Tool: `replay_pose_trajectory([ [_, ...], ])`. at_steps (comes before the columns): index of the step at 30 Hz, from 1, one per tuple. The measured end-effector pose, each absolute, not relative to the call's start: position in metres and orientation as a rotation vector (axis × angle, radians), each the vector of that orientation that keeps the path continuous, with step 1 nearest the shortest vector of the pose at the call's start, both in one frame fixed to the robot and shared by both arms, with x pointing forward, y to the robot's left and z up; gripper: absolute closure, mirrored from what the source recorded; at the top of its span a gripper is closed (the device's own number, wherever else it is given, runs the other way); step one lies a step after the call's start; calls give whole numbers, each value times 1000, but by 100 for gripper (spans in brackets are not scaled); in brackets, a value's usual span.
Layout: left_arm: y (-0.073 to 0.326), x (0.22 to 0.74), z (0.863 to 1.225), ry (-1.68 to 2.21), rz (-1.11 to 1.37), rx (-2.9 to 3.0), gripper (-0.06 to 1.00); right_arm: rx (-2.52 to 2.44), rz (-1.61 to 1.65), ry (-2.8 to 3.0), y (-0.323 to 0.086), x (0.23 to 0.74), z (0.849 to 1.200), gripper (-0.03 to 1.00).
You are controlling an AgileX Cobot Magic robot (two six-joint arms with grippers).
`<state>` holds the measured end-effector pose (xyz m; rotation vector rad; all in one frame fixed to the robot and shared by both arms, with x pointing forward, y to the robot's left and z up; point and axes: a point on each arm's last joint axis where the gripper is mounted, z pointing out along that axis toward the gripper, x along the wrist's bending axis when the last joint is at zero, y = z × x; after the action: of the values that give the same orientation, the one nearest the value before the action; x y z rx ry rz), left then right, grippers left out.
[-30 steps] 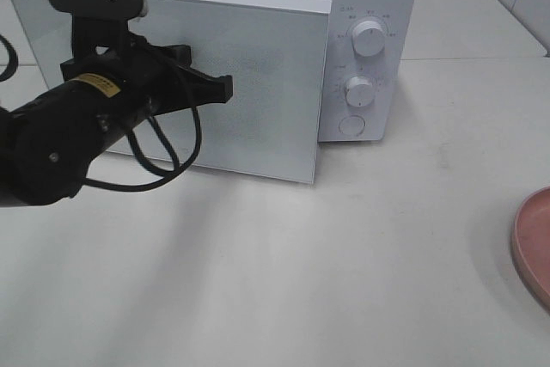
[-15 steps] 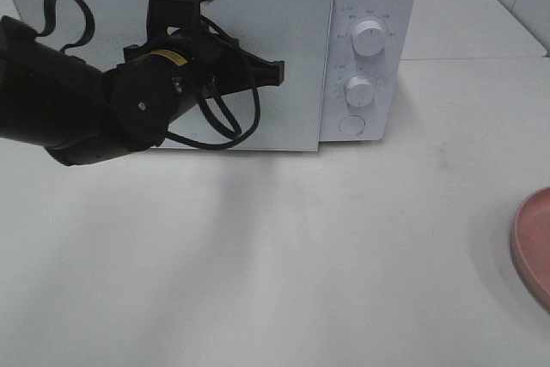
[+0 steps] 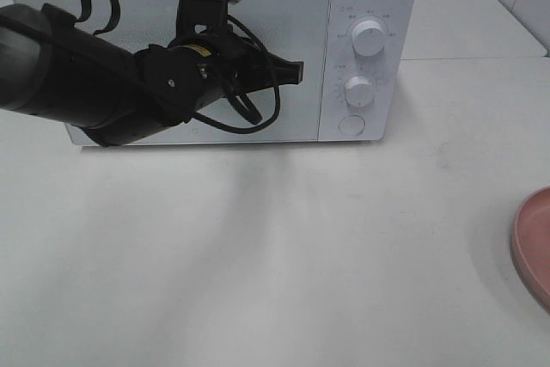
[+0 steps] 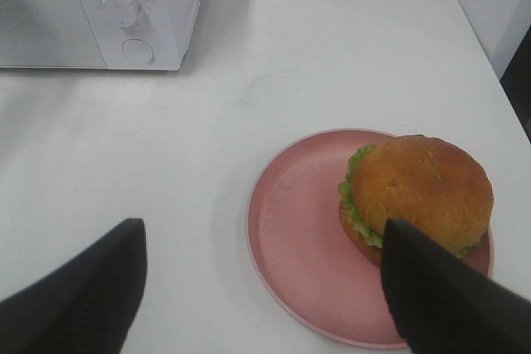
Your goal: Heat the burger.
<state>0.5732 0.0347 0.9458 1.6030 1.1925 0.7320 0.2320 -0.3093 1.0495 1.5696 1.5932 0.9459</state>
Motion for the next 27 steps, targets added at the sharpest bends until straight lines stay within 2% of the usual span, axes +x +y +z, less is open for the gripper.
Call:
replay_pose_trajectory([
  [11, 40, 568, 951, 1196, 694, 1647, 94, 1570, 946, 1593, -309, 232, 1049, 21],
  [19, 38, 526, 960, 1132, 631, 1727, 94, 1570, 946, 1593, -309, 232, 1049, 21],
  [20, 39, 517, 958, 1130, 584, 1775, 88, 1570, 946, 1593, -309, 232, 1049, 21],
  [21, 39, 517, 958, 1130, 584, 1775, 88, 1570, 946, 1593, -309, 232, 1049, 21],
  [22, 41, 509, 956, 1135, 517, 1835, 75, 1570, 946, 1593, -309, 232, 1049, 21],
  [23, 41, 509, 956, 1135, 517, 1835, 75, 1570, 946, 1593, -309, 232, 1049, 21],
  [24, 42, 505, 955, 1138, 477, 1870, 64, 1570, 946, 1593, -309, 232, 1049, 21],
  [25, 43, 497, 952, 1142, 403, 1930, 38, 1570, 946, 1593, -309, 232, 1049, 21],
  [26, 43, 497, 952, 1142, 403, 1930, 38, 1570, 946, 1593, -309, 232, 1049, 21],
  [27, 44, 491, 949, 1146, 321, 1996, 15, 1570, 946, 1593, -309, 232, 1049, 21],
])
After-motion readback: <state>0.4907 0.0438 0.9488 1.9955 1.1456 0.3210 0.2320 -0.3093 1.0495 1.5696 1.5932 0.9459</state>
